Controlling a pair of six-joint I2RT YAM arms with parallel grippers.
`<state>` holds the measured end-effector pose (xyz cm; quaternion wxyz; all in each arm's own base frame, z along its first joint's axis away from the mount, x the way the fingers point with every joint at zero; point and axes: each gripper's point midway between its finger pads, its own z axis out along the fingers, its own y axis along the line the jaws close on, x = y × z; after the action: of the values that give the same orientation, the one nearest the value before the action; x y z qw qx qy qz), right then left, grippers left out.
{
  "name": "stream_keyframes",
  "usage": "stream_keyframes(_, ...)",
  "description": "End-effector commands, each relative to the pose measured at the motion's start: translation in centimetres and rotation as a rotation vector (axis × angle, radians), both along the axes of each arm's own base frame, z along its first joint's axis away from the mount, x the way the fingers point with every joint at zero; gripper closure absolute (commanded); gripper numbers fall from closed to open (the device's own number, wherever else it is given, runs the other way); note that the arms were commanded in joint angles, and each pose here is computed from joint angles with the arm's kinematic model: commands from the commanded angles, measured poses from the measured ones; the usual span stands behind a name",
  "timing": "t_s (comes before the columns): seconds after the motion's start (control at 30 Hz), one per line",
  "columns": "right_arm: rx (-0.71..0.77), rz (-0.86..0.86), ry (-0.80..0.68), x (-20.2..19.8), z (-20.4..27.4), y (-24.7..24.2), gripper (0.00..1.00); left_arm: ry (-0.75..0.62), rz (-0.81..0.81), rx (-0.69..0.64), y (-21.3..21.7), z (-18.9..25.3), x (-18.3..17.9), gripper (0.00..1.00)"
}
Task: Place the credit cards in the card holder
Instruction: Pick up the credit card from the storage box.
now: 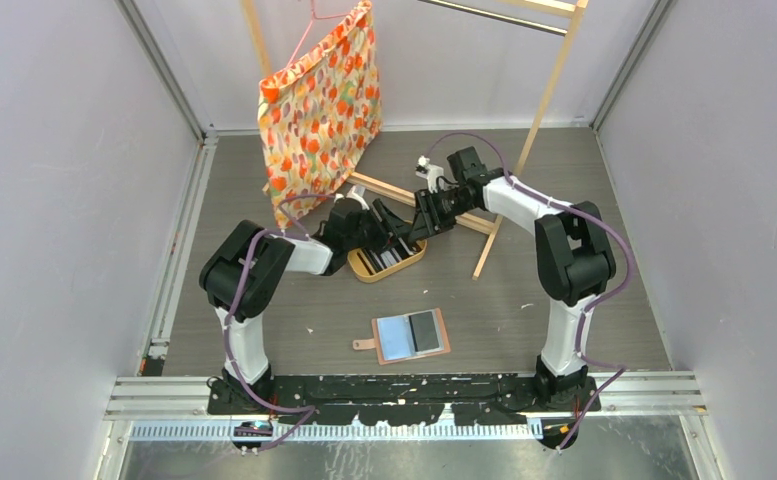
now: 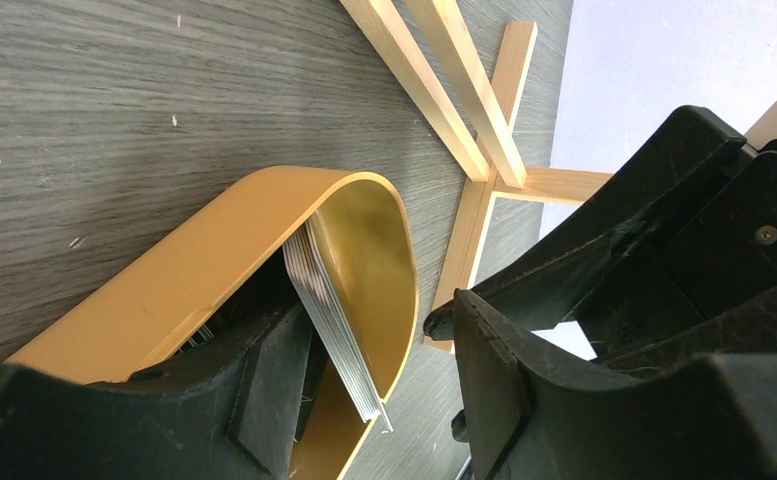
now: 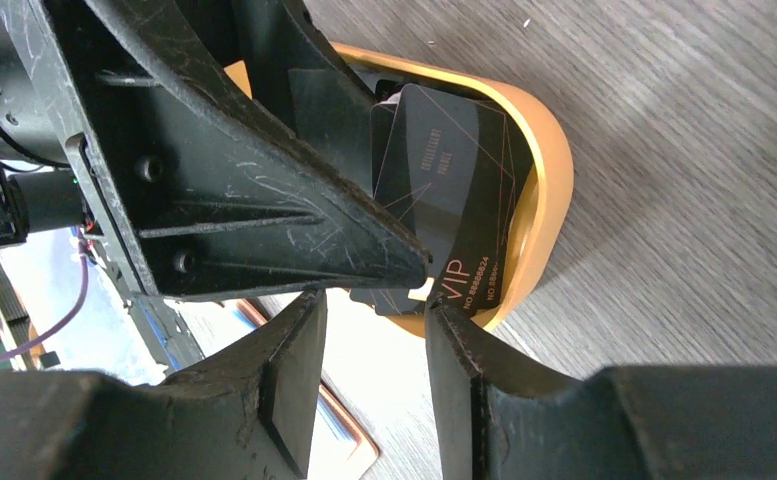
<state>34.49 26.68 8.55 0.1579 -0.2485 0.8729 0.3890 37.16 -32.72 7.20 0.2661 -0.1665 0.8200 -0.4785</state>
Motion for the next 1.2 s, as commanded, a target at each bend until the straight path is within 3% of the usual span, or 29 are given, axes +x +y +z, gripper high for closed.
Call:
stream_keyframes(0.0, 0.018, -0.019, -0.049, 1.3, 0.9, 1.2, 0.54, -0.048, 0.003, -0.047, -0.2, 1.5, 0.5, 0.46)
stream_keyframes(0.53, 0.048, -0.162, -0.053, 2.2, -0.1, 1.3, 0.55, -0.041, 0.02, -0.071, -0.1, 1.8, 0.5, 0.48)
stream_keyframes(1.17, 0.077, -0.143, -0.013, 1.6, -0.2, 1.9, 0.51, -0.036, 0.02, -0.082, -0.2, 1.7, 0.5, 0.5)
